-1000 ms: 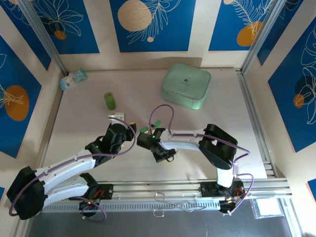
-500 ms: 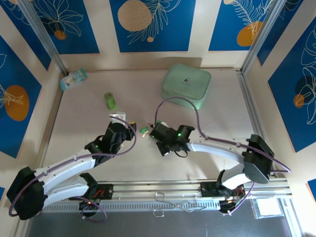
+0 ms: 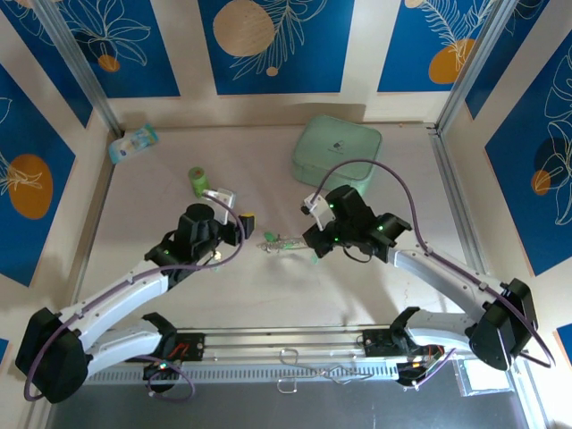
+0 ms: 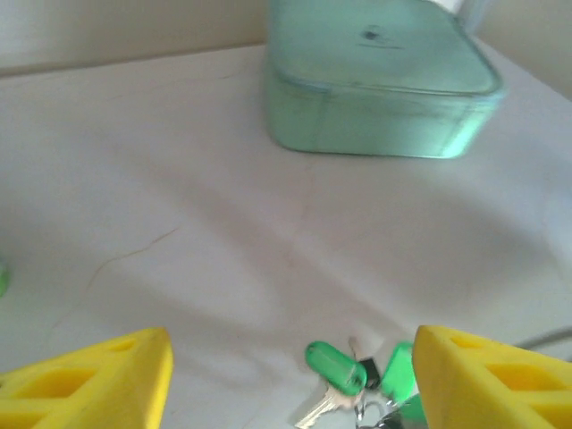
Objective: Put the keys on the keyring
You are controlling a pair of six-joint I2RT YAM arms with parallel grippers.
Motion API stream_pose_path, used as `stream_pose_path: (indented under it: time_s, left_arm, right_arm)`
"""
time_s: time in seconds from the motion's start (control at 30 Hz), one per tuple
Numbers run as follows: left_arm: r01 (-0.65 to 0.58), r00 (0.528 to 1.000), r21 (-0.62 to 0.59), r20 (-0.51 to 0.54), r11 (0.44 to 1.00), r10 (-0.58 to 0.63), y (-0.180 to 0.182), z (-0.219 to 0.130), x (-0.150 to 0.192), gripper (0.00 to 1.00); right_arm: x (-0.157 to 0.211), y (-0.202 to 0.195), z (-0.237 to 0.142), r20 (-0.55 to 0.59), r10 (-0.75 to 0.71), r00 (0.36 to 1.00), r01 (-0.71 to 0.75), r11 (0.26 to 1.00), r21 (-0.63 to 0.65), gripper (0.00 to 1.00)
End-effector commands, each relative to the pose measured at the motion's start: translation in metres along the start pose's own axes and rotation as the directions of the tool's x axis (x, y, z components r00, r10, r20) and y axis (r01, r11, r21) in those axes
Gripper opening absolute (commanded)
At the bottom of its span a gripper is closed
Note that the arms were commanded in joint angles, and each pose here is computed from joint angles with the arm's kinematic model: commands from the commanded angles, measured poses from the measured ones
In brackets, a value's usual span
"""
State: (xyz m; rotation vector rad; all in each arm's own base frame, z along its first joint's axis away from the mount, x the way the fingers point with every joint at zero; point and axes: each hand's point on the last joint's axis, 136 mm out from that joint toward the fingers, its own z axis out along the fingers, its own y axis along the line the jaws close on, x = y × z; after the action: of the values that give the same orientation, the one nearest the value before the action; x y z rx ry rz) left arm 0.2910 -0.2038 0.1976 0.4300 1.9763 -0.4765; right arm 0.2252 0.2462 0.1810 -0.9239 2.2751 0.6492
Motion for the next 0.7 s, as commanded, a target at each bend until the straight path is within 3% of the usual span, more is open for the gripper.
stream_pose_path:
  time_s: [0.0,0.3,0.5,0.67]
  left_arm:
    - [-0.167,0.986,0.194,0.062,0.967,0.158,-0.036,-0.008,-0.02,0.66]
    - [-0.396,0.918,0.473,0.206,0.787,0.338,-0.089,-0.028,-0.011,0.33]
    - [-0.441,0.896,0.632,0.276,0.637,0.347,-0.121,-0.035,0.008,0.24]
    - [-0.533,0.842,0.68,0.373,0.504,0.389,-0.141,-0.041,0.032,0.23]
  right_arm:
    - [-0.017,0.031,-0.018,0.135,-0.162,0.978,0.185,0.966,-0.181,0.0]
    - [-0.011,0.05,-0.026,0.222,-0.346,0.911,0.393,0.891,-0.225,0.0]
    - [-0.008,0.05,-0.017,0.214,-0.449,0.868,0.485,0.858,-0.169,0.0]
    - [-0.004,0.052,-0.01,0.188,-0.49,0.851,0.519,0.841,-0.155,0.0]
